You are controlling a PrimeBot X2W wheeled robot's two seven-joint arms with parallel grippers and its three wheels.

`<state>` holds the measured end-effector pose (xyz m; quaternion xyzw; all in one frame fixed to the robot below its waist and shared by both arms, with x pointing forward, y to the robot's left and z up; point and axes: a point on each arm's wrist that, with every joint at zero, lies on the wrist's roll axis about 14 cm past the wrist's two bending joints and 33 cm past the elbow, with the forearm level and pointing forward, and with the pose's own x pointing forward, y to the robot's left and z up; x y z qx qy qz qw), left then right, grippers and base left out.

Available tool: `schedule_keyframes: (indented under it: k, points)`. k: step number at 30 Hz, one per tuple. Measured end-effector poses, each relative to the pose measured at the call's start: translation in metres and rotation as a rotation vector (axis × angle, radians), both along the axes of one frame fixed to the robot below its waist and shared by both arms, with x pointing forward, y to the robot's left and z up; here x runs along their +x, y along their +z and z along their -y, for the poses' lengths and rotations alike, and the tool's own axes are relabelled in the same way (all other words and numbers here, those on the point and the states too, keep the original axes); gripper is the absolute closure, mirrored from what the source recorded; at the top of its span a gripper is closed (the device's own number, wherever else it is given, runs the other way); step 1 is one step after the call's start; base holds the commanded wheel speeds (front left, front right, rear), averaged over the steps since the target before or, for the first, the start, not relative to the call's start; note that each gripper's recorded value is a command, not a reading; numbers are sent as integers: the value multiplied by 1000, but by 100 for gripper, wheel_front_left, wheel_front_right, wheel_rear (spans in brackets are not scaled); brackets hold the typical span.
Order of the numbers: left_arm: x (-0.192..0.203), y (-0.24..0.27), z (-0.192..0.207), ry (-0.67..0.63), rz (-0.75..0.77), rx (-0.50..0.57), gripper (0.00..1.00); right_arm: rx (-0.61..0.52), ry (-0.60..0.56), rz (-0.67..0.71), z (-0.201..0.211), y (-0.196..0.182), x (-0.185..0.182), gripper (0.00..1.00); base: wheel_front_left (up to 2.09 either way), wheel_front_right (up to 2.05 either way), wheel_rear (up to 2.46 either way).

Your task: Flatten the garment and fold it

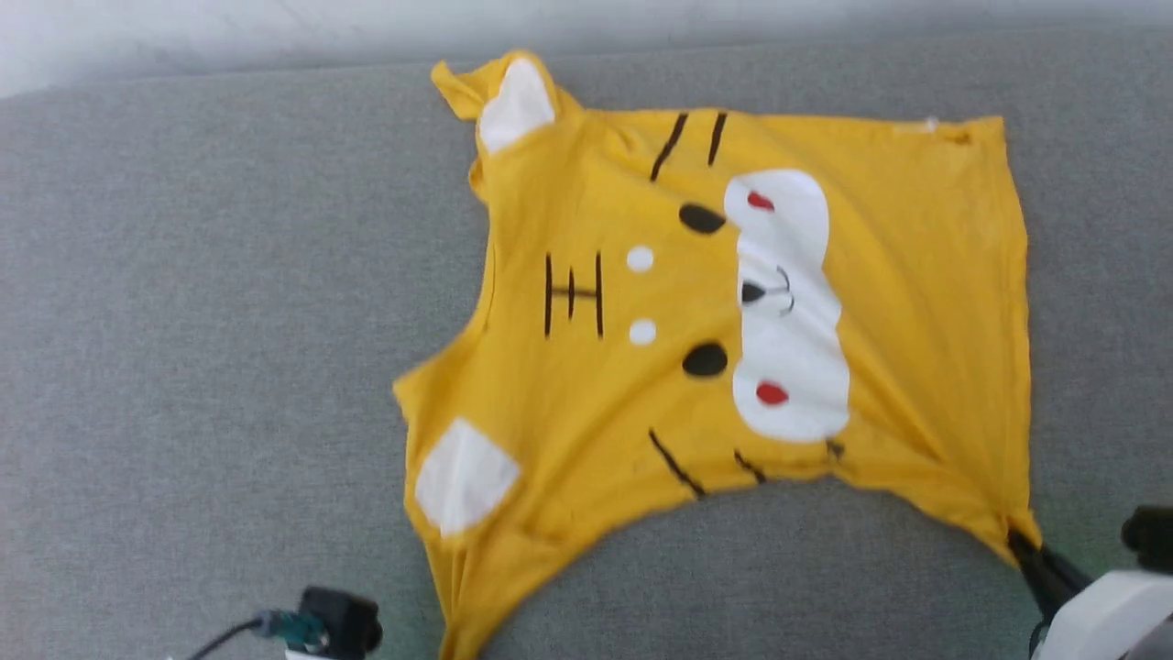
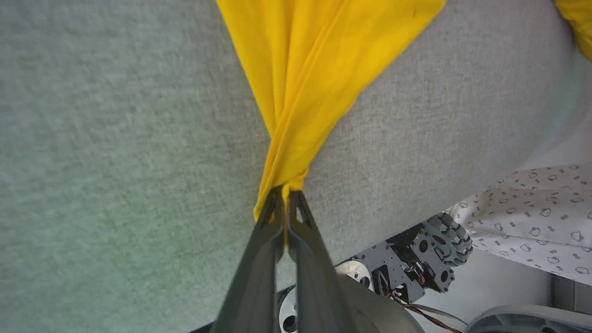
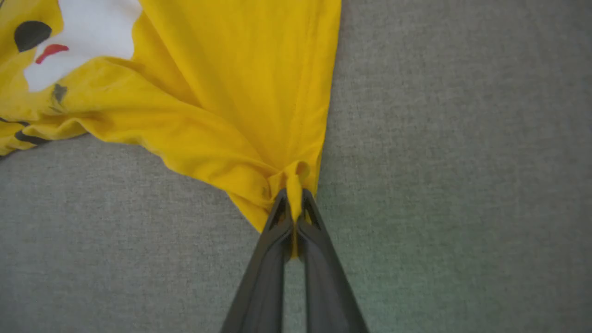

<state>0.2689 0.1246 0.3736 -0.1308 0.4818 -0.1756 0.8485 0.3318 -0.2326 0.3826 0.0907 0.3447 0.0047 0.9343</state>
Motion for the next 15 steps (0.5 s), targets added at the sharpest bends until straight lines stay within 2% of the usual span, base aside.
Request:
schedule_keyframes:
  k: [5, 15]
  points:
    - [-48, -11, 6, -23, -168, -6, 100, -35, 31, -76, 2, -14, -29, 100, 0, 0, 0]
    - [-96, -9, 8, 2, -281, -30, 100, -38, 31, -189, 6, -32, -82, 100, 0, 0, 0]
